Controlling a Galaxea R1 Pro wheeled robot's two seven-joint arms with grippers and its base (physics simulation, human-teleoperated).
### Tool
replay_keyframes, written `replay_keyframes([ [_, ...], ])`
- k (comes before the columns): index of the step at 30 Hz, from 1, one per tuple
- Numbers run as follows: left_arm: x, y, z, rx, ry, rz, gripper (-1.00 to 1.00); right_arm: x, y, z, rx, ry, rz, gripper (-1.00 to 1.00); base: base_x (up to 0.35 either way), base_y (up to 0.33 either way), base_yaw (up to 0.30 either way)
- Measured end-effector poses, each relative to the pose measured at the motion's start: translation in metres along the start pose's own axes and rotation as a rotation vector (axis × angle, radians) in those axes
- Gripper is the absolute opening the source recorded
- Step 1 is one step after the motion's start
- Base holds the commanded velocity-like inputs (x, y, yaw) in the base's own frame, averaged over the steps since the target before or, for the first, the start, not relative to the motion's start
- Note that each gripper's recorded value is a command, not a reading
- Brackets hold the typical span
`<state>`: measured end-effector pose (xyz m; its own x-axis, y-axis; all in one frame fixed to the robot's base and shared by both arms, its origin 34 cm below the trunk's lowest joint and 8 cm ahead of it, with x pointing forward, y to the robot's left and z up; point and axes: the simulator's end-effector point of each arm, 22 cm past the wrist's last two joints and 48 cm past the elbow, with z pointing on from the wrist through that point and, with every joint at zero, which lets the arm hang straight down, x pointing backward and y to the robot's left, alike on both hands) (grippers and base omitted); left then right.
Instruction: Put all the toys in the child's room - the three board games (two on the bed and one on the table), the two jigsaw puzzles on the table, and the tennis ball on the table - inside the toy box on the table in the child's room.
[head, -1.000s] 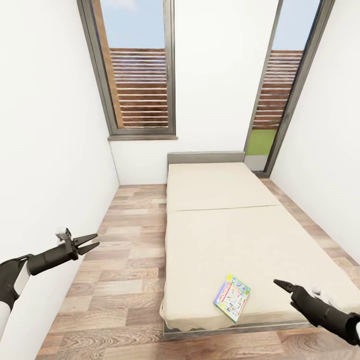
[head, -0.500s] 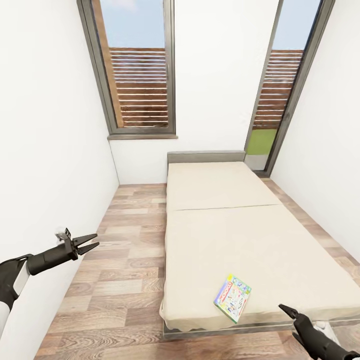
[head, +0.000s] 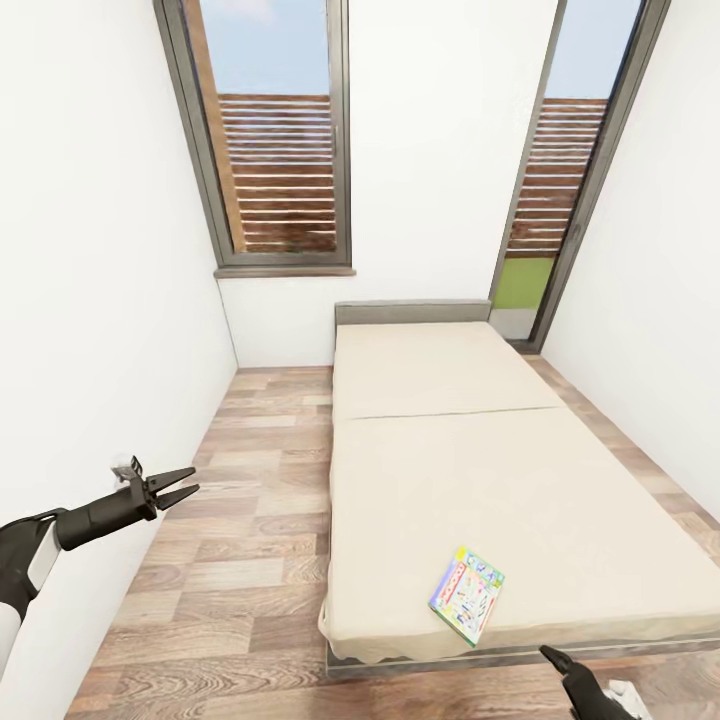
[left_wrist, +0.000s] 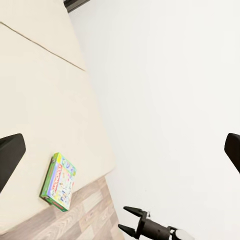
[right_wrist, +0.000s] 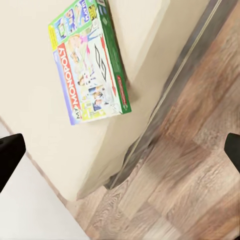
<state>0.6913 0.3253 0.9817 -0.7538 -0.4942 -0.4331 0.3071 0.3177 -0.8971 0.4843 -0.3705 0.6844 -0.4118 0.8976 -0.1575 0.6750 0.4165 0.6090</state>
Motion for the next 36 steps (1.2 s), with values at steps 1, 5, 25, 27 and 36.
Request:
replay_keyframes([
  [1,0.0,0.001,0.0,0.0,0.0,0.0,1.0,0.002,0.001,0.002,-0.002,0.002,-0.009,1.0,0.0,0.0,0.0],
  [5,0.002,0.005,0.002,0.001,0.0,0.0,1.0,0.006,0.004,0.008,-0.016,0.005,-0.014,1.0,0.0,0.0,0.0],
  [25,0.012,0.028,0.008,0.006,0.002,-0.001,1.0,0.002,0.056,0.026,-0.288,-0.014,0.08,1.0,0.0,0.0,0.0],
  [27,0.013,0.031,0.009,0.006,0.002,-0.002,1.0,0.002,0.055,0.028,-0.291,-0.016,0.091,1.0,0.0,0.0,0.0],
  [36,0.017,0.037,0.01,0.03,0.002,-0.02,1.0,0.008,0.029,0.04,-0.262,-0.006,0.135,1.0,0.0,0.0,0.0],
])
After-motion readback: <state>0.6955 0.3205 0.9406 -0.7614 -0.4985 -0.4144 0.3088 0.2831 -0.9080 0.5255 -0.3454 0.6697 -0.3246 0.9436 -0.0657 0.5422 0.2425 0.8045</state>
